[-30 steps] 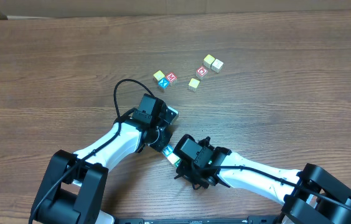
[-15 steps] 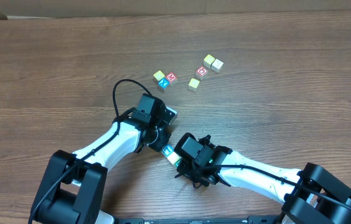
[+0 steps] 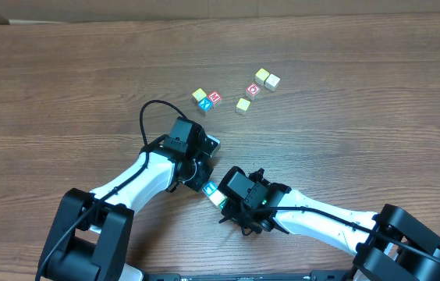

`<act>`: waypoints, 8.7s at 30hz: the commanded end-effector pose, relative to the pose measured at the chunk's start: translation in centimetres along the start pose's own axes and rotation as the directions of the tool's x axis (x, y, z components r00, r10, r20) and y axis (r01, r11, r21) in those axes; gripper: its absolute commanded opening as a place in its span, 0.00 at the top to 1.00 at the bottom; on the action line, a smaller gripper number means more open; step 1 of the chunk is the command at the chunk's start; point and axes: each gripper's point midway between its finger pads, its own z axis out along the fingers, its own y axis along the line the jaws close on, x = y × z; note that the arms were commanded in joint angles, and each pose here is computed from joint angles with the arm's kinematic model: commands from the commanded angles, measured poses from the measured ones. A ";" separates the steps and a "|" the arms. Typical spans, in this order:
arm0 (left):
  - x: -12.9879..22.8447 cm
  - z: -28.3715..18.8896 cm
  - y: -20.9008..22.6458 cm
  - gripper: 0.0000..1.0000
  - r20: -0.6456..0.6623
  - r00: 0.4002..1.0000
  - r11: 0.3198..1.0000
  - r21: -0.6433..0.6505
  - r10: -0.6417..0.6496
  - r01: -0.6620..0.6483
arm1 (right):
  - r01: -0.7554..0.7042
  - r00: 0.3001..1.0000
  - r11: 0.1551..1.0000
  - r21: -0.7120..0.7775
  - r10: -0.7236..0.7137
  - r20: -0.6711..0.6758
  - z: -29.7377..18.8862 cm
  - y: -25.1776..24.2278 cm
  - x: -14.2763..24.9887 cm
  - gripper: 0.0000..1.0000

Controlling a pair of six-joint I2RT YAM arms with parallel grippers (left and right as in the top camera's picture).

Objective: Flip 5 blocks

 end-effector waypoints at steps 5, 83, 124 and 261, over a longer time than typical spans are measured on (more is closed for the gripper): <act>6.6 2.7 -1.5 0.96 -0.229 0.973 1.000 0.008 0.013 -0.012 | 0.006 1.000 1.000 -0.014 -0.005 0.019 -0.1 0.6 -0.5 0.96; 5.7 3.0 -1.9 0.96 -0.196 0.980 0.999 -0.006 0.036 -0.038 | -0.244 0.970 0.961 -0.134 0.241 -0.036 -0.1 3.8 1.4 0.96; 5.3 3.1 -1.8 0.96 -0.180 0.983 0.999 -0.007 0.038 -0.040 | -0.263 0.964 0.959 -0.107 0.257 -0.065 1.7 3.6 2.1 0.96; 3.8 3.6 -5.5 0.96 -0.087 0.921 0.923 0.115 0.379 -0.368 | -0.236 0.971 0.959 -0.158 0.226 -0.079 1.5 4.9 2.7 0.96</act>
